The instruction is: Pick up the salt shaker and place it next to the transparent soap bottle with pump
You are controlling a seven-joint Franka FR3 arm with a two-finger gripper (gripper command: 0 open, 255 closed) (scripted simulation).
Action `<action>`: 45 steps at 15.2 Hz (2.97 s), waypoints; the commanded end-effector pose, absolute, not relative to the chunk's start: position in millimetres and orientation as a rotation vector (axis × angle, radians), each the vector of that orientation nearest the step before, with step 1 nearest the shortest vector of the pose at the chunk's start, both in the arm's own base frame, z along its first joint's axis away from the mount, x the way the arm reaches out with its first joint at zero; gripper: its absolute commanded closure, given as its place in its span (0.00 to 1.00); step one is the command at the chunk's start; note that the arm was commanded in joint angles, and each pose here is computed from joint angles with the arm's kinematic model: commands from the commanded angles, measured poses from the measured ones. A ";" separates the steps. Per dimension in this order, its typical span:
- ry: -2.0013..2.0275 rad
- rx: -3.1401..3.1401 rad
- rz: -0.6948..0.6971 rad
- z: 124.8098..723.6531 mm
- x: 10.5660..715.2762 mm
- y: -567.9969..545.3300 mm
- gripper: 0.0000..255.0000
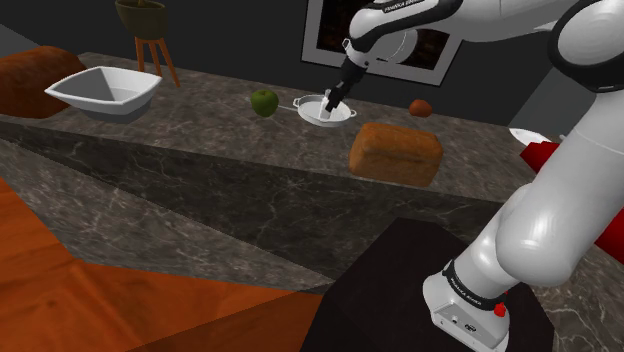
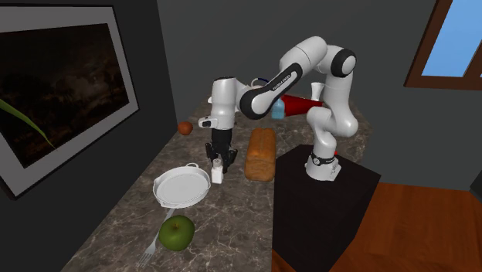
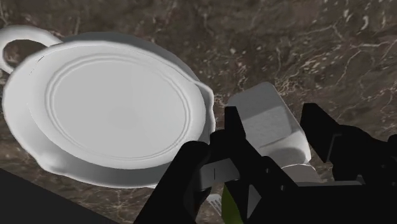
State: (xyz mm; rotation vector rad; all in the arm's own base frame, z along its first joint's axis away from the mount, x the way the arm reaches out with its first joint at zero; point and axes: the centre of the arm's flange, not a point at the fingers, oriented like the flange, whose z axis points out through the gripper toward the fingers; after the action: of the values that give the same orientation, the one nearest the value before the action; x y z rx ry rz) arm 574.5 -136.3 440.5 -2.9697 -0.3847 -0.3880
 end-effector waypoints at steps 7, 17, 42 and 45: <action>-0.385 -2.970 -0.387 482.5 573.8 -137.3 1.00; -0.385 -2.970 -0.387 535.3 573.8 -137.3 1.00; -0.385 -2.970 -0.387 664.6 573.8 -137.3 1.00; -0.385 -2.970 -0.387 664.6 535.2 -146.1 1.00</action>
State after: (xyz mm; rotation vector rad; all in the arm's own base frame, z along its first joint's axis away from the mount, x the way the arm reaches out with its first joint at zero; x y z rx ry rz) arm 547.7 -142.6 663.6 -2.9700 -0.3843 -0.3876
